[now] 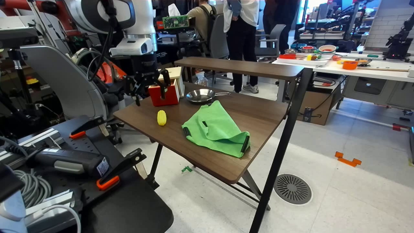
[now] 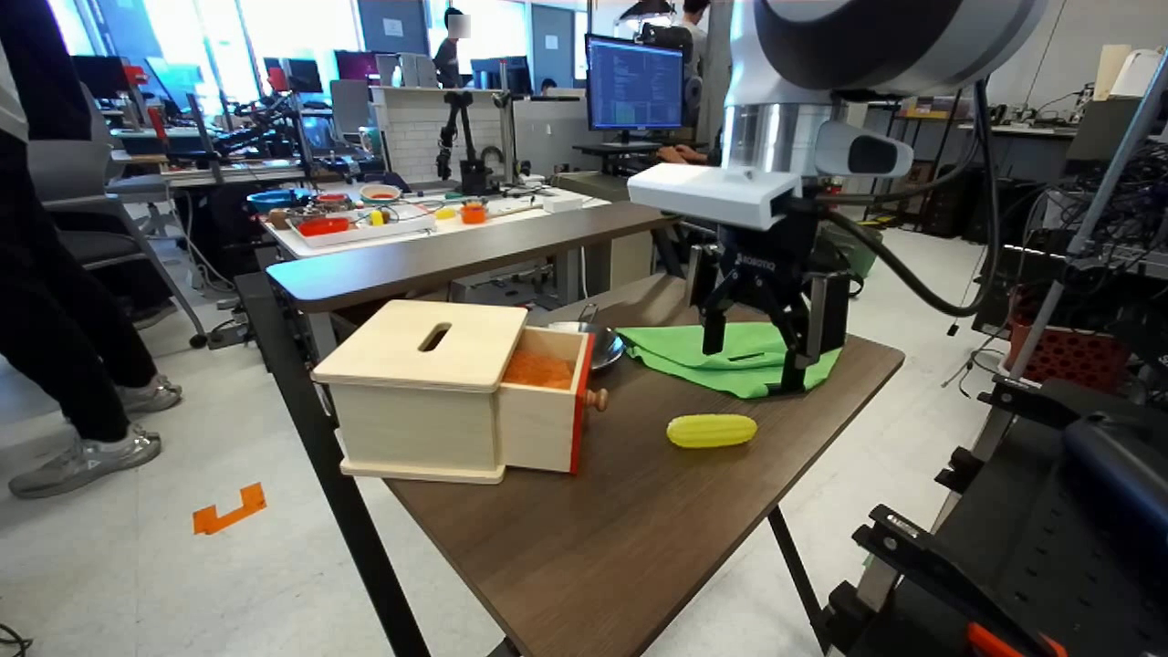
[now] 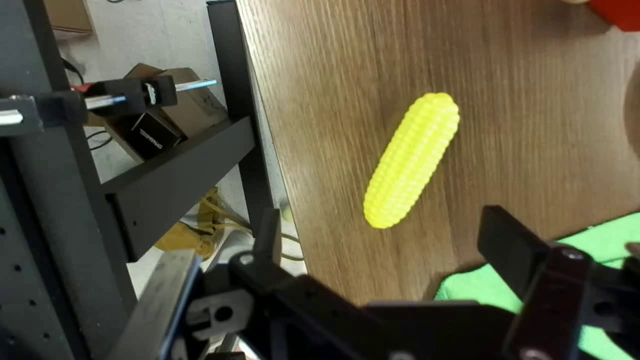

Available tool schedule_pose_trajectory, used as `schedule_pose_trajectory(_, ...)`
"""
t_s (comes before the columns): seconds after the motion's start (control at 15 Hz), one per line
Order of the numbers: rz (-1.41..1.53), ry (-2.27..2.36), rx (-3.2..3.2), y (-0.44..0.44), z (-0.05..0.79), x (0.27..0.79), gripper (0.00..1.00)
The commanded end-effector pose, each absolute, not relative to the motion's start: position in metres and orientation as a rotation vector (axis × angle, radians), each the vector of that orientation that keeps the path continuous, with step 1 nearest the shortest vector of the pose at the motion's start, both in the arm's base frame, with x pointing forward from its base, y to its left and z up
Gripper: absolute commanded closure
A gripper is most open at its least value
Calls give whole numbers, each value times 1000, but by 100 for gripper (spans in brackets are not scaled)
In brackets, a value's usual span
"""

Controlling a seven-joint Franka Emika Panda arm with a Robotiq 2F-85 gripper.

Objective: Fold the cloth on the table and put the cob on the pan

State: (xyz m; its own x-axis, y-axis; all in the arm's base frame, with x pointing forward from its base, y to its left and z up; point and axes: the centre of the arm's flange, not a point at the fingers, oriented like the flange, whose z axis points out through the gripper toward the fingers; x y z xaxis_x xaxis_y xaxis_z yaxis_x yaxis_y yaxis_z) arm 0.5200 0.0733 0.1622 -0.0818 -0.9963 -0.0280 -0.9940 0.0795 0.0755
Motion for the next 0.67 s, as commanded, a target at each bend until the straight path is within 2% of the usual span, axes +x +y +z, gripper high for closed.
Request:
schedule_pose_trajectory(0.0, -47, -2355, 2036, 85, 144, 512, 0)
schedule_pose_trajectory(0.6, 87, -2506, 1731, 76, 88, 519, 0)
